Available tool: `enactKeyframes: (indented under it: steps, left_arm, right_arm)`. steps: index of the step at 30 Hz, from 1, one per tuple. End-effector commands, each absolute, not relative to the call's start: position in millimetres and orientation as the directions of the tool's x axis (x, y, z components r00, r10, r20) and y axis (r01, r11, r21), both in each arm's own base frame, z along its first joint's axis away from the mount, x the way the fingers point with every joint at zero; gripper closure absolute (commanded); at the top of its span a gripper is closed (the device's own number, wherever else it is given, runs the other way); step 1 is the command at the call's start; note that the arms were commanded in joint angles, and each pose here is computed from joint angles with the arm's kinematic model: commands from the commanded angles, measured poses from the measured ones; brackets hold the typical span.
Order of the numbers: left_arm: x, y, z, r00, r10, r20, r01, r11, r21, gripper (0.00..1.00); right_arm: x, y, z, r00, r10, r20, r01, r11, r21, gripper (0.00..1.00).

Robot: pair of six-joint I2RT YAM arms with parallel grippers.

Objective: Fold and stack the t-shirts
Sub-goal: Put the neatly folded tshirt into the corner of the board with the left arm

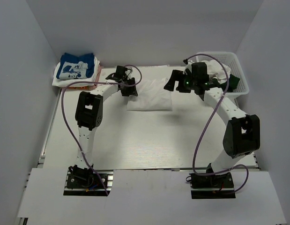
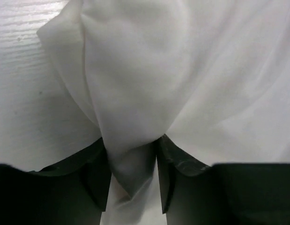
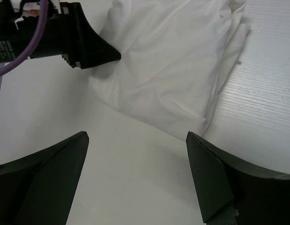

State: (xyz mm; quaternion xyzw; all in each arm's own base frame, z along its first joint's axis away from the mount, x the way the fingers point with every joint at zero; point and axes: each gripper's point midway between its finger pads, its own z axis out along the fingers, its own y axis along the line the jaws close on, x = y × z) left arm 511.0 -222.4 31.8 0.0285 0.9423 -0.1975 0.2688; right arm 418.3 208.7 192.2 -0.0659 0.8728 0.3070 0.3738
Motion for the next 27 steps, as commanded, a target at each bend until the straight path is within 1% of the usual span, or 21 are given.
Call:
enactKeyframes:
  steps: [1,2,3,5,6,8,9,10,11,12,13,15,17,18,22,27]
  left_arm:
    - [499.2,-218.2,-10.2,-0.899,-0.009,-0.439,0.142,0.940,-0.310,0.52]
    - [498.0,-217.3,-13.0,-0.903,0.003,-0.430,0.148,0.941,-0.303,0.61]
    - [500.4,-217.6,-15.8,-0.901,0.016,-0.434,0.160,0.941,-0.297,0.75]
    - [507.8,-212.1,-11.9,-0.889,0.044,-0.455,0.177,0.951,-0.253,0.89]
    - [512.4,-207.9,-8.2,-0.882,0.052,-0.469,0.176,0.958,-0.225,1.00]
    - [529.1,-199.4,8.0,-0.852,0.064,-0.520,0.170,0.972,-0.159,1.00]
    - [533.4,-189.1,12.0,-0.840,0.103,-0.533,0.179,0.979,-0.093,1.00]
    - [544.5,-181.3,31.1,-0.807,0.139,-0.574,0.191,0.981,-0.031,1.00]
    - [550.7,-173.2,42.3,-0.793,0.127,-0.595,0.168,0.986,-0.014,1.00]
    - [551.7,-166.5,51.8,-0.778,0.168,-0.605,0.187,0.982,0.033,1.00]
    - [558.9,-156.3,81.4,-0.737,0.173,-0.653,0.156,0.984,0.085,1.00]
    - [566.8,-142.6,110.1,-0.678,0.217,-0.703,0.156,0.976,0.150,1.00]
    - [567.8,-129.3,131.6,-0.636,0.253,-0.729,0.132,0.966,0.220,1.00]
    - [571.8,-124.4,157.9,-0.582,0.286,-0.761,0.129,0.957,0.261,1.00]
    - [575.1,-90.9,192.9,-0.532,0.383,-0.755,0.061,0.907,0.417,1.00]
    - [585.8,-48.6,233.6,-0.492,0.455,-0.743,-0.019,0.847,0.531,1.00]
  right_arm:
    - [412.5,199.5,218.1,-0.655,0.109,-0.748,-0.374,0.813,0.446,0.10]
    - [411.0,199.5,226.4,-0.635,0.114,-0.764,-0.386,0.810,0.441,0.10]
    - [409.0,198.2,222.1,-0.638,0.114,-0.762,-0.380,0.813,0.440,0.10]
    - [407.7,193.2,236.3,-0.603,0.127,-0.787,-0.381,0.821,0.425,0.10]
    - [407.0,191.2,234.5,-0.605,0.125,-0.786,-0.375,0.826,0.420,0.10]
    - [405.6,187.3,235.7,-0.594,0.123,-0.795,-0.367,0.838,0.404,0.10]
    - [403.9,186.8,235.6,-0.592,0.125,-0.797,-0.365,0.839,0.403,0.10]
    - [404.2,181.9,234.6,-0.589,0.130,-0.798,-0.349,0.849,0.396,0.10]
    - [401.9,182.3,234.4,-0.589,0.128,-0.798,-0.351,0.849,0.395,0.10]
    - [400.7,181.1,234.4,-0.583,0.127,-0.802,-0.351,0.851,0.390,0.10]
    - [401.0,180.0,235.4,-0.578,0.131,-0.805,-0.349,0.852,0.389,0.10]
    - [401.2,178.9,234.9,-0.575,0.132,-0.808,-0.343,0.857,0.385,0.10]
    - [400.8,178.5,233.7,-0.575,0.131,-0.808,-0.342,0.858,0.383,0.10]
    - [402.3,177.3,233.3,-0.573,0.130,-0.809,-0.340,0.861,0.378,0.10]
    - [402.1,176.4,228.5,-0.579,0.127,-0.805,-0.333,0.865,0.376,0.10]
    - [401.8,171.7,228.3,-0.566,0.128,-0.815,-0.319,0.877,0.359,0.10]
